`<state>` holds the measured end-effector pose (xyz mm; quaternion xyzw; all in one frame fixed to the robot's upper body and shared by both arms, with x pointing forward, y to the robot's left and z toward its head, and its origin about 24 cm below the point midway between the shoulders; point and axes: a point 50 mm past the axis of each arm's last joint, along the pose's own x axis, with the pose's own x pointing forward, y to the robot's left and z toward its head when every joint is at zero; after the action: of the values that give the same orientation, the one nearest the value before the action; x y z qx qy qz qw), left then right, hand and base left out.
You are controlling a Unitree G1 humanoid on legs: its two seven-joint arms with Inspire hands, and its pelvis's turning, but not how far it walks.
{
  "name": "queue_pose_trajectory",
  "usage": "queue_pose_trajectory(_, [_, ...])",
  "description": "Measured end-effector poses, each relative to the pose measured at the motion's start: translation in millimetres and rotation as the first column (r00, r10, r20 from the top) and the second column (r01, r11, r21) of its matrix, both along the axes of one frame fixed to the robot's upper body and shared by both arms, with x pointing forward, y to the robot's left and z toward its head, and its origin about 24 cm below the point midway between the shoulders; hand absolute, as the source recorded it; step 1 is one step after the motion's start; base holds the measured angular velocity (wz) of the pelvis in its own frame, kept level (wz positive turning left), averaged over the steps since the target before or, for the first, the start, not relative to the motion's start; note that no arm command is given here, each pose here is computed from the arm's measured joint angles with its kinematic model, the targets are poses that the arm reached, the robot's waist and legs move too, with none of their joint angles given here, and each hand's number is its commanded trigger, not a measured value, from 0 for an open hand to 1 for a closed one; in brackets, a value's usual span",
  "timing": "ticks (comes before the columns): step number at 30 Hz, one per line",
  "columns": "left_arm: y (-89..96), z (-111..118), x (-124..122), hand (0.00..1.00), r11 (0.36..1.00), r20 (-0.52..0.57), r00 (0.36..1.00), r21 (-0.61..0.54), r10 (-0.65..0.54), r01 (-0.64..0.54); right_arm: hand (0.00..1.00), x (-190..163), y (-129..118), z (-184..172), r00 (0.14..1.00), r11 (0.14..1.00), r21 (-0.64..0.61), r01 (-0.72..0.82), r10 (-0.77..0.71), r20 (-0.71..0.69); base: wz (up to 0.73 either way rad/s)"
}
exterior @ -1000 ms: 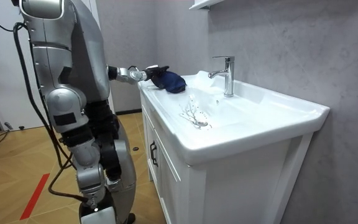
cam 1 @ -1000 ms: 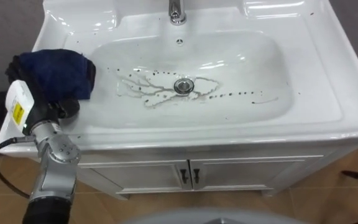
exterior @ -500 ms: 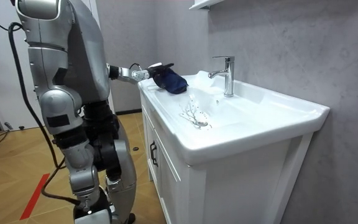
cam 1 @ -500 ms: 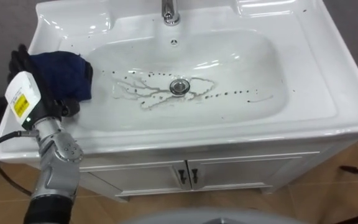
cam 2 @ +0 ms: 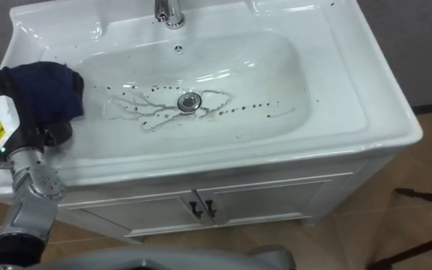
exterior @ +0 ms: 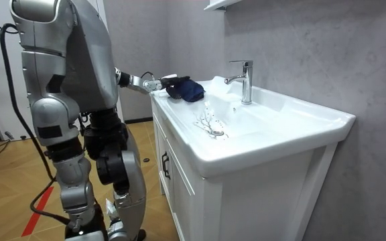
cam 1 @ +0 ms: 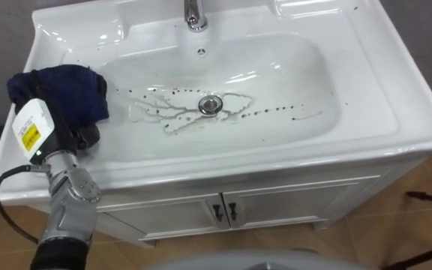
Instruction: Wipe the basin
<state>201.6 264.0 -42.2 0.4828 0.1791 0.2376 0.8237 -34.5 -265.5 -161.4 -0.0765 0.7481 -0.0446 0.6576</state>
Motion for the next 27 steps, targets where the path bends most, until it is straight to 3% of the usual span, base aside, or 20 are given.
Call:
queue_pose_trajectory(11, [1.6, -10, -1, 0.00, 0.994, -0.106, 0.993, 0.084, -0.057, 0.066, 0.00, 7, -8, 2, 0.999, 0.998, -0.042, 0.035, -0.034, 0.031, -0.06])
queue_pose_trajectory(12, [2.6, -11, 0, 0.33, 0.994, -0.119, 0.991, 0.081, -0.058, 0.068, 0.00, 6, -8, 2, 0.999, 0.998, -0.044, 0.038, -0.037, 0.022, -0.09])
queue_pose_trajectory(13, [4.2, -12, 2, 0.96, 0.995, -0.136, 0.989, 0.077, -0.059, 0.070, 0.00, 9, -9, 2, 0.999, 0.998, -0.046, 0.035, -0.034, 0.022, -0.08])
queue_pose_trajectory(14, [4.8, -13, 3, 1.00, 0.995, -0.145, 0.988, 0.074, -0.060, 0.072, 0.00, 9, -9, 2, 0.999, 0.998, -0.047, 0.037, -0.037, 0.017, -0.08])
queue_pose_trajectory(18, [7.7, -18, 7, 1.00, 0.996, -0.202, 0.978, 0.063, -0.046, 0.060, 0.00, 11, -11, 3, 1.000, 0.998, -0.058, 0.017, -0.016, 0.007, -0.12])
queue_pose_trajectory(27, [22.8, -7, 15, 1.00, 0.997, -0.165, 0.986, 0.081, 0.013, 0.001, 0.00, 8, -14, 5, 1.000, 0.995, -0.100, 0.015, -0.016, -0.012, -0.01])
